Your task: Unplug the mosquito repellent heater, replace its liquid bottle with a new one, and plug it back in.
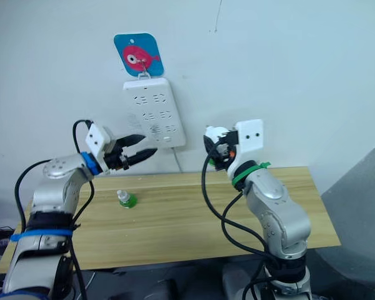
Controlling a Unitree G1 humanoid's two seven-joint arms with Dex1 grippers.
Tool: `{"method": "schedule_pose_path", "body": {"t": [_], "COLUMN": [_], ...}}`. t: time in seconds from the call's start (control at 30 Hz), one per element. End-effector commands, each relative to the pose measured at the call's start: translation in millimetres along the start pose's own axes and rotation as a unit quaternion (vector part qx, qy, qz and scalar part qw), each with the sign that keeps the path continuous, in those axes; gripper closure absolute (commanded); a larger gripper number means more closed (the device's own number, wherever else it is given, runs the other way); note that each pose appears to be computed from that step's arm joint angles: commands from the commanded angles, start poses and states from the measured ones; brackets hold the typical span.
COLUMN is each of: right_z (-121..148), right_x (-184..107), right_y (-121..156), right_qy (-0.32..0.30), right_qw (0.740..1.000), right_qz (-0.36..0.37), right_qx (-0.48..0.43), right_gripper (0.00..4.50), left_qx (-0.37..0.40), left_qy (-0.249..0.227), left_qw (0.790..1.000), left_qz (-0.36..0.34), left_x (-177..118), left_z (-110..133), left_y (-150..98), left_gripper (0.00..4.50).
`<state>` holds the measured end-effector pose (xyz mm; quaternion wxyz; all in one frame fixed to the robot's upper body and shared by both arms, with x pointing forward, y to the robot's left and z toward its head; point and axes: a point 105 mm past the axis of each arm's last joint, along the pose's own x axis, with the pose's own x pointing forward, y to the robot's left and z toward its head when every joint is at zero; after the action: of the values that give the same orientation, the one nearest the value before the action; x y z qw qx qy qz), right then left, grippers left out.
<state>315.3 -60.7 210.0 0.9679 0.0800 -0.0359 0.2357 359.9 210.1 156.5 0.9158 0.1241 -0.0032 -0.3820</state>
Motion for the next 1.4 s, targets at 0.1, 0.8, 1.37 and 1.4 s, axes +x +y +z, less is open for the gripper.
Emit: {"method": "schedule_pose_path", "body": {"t": [0.1, 0.8, 1.37, 1.4], "right_z": [21.1, 42.4, 45.3, 45.5], "right_x": [-13.8, -42.4, -41.7, -41.7], "right_y": [-11.6, -19.7, -10.4, -10.4], "right_qy": [-0.049, -0.114, -0.106, -0.106], "right_qw": [0.997, 0.908, 0.899, 0.898], "right_qz": [-0.012, -0.003, 0.013, 0.013], "right_qx": [0.063, 0.402, 0.425, 0.426], "right_gripper": [1.56, 1.56, 1.56, 1.56], "left_qx": [0.09, -0.004, 0.023, 0.02], "left_qy": [-0.057, -0.21, -0.235, -0.238], "left_qw": [0.993, 0.967, 0.96, 0.959], "left_qz": [-0.055, -0.146, -0.154, -0.151], "left_x": [-13.0, 72.9, 79.0, 79.3], "left_z": [48.3, 96.2, 104.0, 105.1], "left_y": [-40.1, -128.9, -139.0, -138.5], "left_gripper": [0.0, 0.0, 0.0, 0.0]}}
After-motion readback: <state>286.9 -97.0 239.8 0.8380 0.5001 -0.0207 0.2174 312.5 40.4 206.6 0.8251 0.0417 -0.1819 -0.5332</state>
